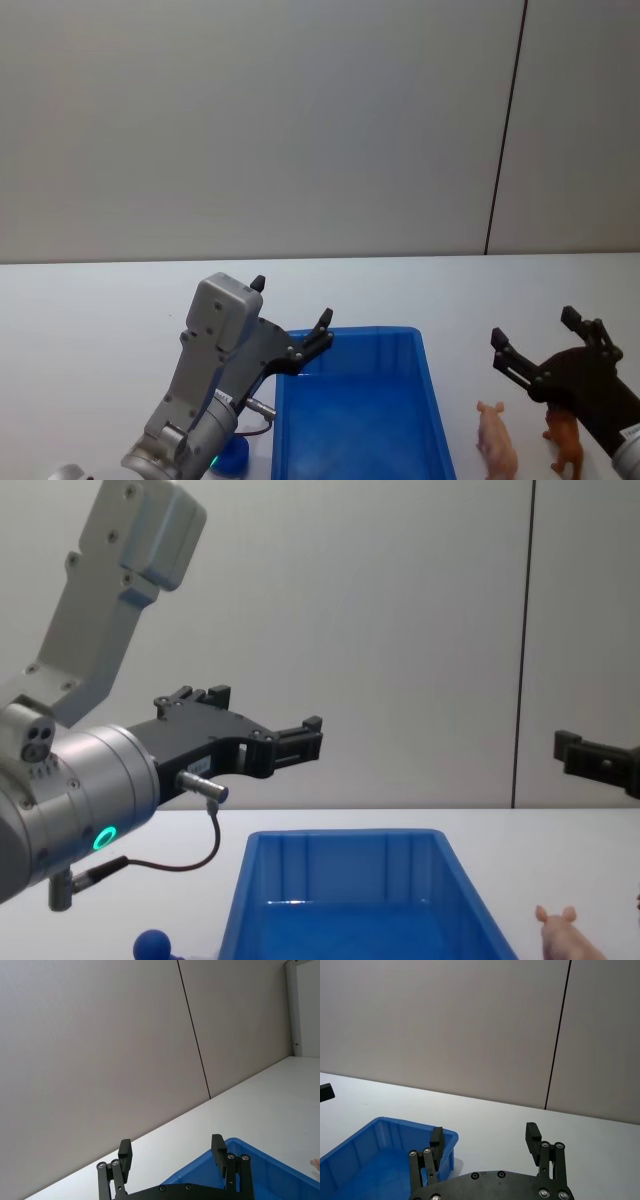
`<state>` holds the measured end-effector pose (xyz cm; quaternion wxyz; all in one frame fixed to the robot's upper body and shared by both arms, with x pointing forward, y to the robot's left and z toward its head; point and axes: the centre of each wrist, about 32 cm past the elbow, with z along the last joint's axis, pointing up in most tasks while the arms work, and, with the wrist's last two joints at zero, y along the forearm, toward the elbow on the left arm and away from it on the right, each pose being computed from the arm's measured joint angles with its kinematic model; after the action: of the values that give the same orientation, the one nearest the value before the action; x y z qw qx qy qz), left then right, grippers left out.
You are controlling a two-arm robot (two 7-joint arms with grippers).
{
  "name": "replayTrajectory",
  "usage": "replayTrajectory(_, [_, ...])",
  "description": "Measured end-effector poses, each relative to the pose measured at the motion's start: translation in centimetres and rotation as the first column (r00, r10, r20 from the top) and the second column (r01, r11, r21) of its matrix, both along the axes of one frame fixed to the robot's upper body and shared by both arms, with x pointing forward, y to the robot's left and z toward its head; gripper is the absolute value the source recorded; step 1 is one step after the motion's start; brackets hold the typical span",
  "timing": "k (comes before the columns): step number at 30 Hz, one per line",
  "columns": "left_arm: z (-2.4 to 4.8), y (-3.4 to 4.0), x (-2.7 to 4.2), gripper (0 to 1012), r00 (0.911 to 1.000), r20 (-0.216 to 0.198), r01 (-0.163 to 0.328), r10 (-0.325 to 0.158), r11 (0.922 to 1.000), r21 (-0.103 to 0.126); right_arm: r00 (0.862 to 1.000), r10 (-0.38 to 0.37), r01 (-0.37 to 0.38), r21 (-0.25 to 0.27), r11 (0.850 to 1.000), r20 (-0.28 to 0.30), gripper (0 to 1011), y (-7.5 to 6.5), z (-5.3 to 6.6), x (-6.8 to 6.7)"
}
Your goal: Pick up the two dolls from the table and place them into the box.
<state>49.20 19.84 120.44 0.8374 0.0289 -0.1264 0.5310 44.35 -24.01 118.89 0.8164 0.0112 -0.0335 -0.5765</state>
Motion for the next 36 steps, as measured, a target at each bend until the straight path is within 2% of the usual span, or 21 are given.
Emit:
replayTrajectory(14, [0.00, 0.00, 0.00, 1001, 1.0000, 0.000, 0.000, 0.000, 1.0000, 0.000, 0.996, -0.029, 0.029, 0.005, 1.000, -0.080, 1001, -1.7, -0.4, -0.4])
replayTrajectory(18, [0.00, 0.00, 0.00, 1001, 1.0000, 0.000, 0.000, 0.000, 1.0000, 0.000, 0.990, -0.055, 0.055, -0.001, 0.998, -0.129, 1001, -2.2, -0.7, -0.9])
replayTrajectory(20, [0.00, 0.00, 0.00, 1001, 1.0000, 0.000, 0.000, 0.000, 1.0000, 0.000, 0.989, -0.059, 0.059, -0.003, 0.998, -0.136, 1001, -2.2, -0.8, -0.9])
replayTrajectory(23, [0.00, 0.00, 0.00, 1001, 1.0000, 0.000, 0.000, 0.000, 1.0000, 0.000, 0.982, -0.081, 0.081, -0.009, 0.997, -0.173, 1001, -2.4, -1.2, -1.3])
replayTrajectory(36, [0.00, 0.00, 0.00, 1001, 1.0000, 0.000, 0.000, 0.000, 1.0000, 0.000, 0.951, -0.151, 0.149, -0.028, 0.988, -0.270, 1001, -2.2, -3.0, -2.2])
